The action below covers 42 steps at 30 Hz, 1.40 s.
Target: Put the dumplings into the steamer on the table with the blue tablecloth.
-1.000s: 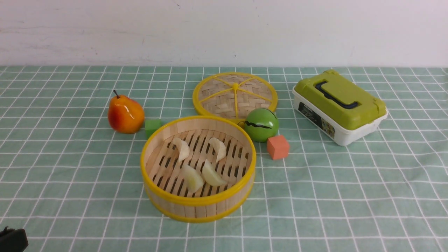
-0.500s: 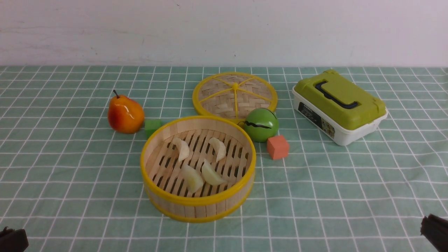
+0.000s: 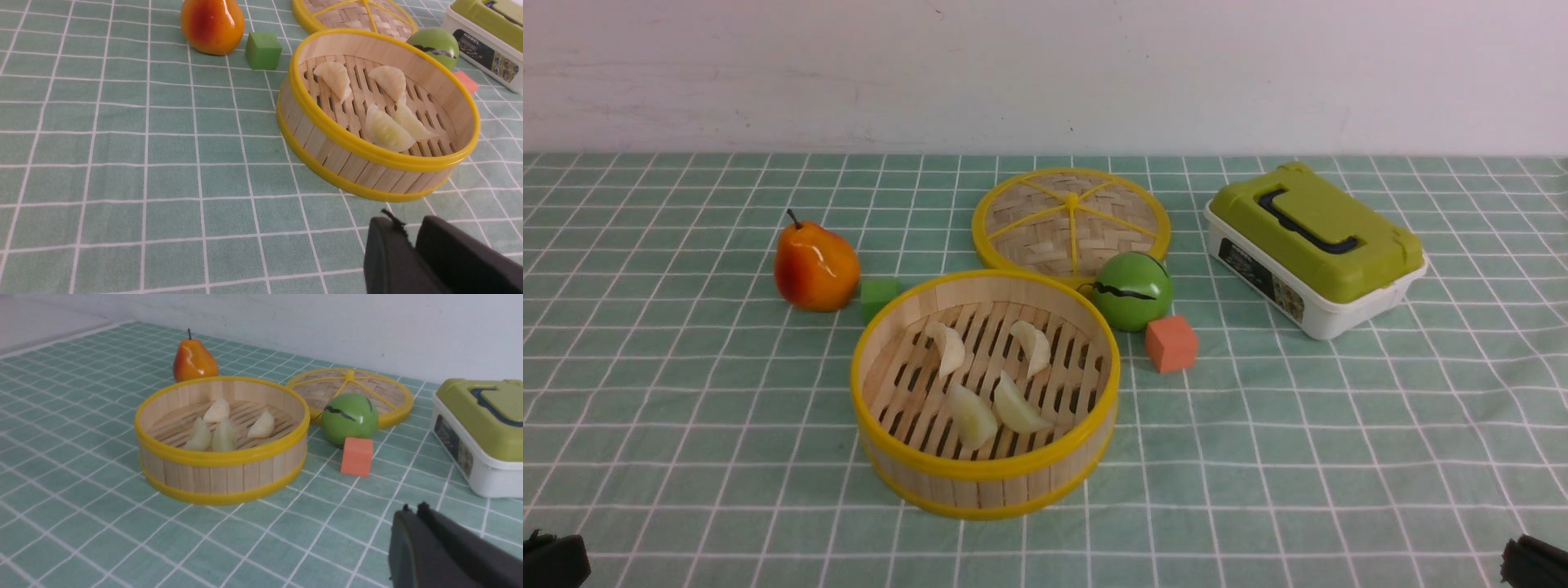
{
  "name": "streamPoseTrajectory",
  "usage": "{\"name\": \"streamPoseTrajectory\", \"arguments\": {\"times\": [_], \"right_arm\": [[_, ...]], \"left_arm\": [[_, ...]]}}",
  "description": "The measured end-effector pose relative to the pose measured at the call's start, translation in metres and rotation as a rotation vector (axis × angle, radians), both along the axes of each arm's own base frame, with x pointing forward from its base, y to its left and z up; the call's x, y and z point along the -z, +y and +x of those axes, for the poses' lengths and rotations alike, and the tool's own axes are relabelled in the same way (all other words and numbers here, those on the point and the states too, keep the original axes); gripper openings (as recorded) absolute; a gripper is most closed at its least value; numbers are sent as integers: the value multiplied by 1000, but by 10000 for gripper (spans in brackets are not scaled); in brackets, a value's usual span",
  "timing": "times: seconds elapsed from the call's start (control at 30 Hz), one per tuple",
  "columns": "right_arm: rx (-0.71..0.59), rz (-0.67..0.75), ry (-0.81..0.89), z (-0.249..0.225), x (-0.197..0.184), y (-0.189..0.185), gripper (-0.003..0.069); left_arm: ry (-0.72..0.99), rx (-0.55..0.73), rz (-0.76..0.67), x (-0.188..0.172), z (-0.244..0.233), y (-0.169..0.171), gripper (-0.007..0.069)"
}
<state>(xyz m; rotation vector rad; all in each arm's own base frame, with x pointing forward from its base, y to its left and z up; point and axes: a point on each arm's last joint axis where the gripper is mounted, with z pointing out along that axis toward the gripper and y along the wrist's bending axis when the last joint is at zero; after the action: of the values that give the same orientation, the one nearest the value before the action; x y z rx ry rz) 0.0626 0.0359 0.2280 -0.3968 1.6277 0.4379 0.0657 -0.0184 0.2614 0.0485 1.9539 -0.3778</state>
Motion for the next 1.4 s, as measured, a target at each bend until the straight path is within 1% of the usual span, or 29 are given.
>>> {"name": "streamPoseTrajectory", "arguments": {"times": [0.07,0.27,0.37,0.43,0.53,0.6,0.63,0.67,0.73,1.4], "right_arm": [[51,27,-15,-2,2,-5,-10],[326,136,-69,-7,21,-24,-9],[449,152,-43,-6,30,-31,-8],[491,147,-19,-6,32,-34,-8],[515,134,38,-6,37,-35,-8],[528,114,130,-7,46,-35,-6],[529,114,139,-7,47,-35,-5],[534,102,199,-9,52,-35,-5],[536,98,238,-10,54,-35,-3],[535,98,252,-10,55,-35,9]], "left_arm": [[0,0,0,0,0,0,102],[1,0,0,0,0,0,111],[1,0,0,0,0,0,112],[1,0,0,0,0,0,113],[2,-1,1,0,0,0,114],[2,-1,1,0,0,0,115],[3,-1,1,0,0,0,115],[3,-1,1,0,0,0,115],[3,-1,1,0,0,0,115],[3,-1,1,0,0,0,132]]}}
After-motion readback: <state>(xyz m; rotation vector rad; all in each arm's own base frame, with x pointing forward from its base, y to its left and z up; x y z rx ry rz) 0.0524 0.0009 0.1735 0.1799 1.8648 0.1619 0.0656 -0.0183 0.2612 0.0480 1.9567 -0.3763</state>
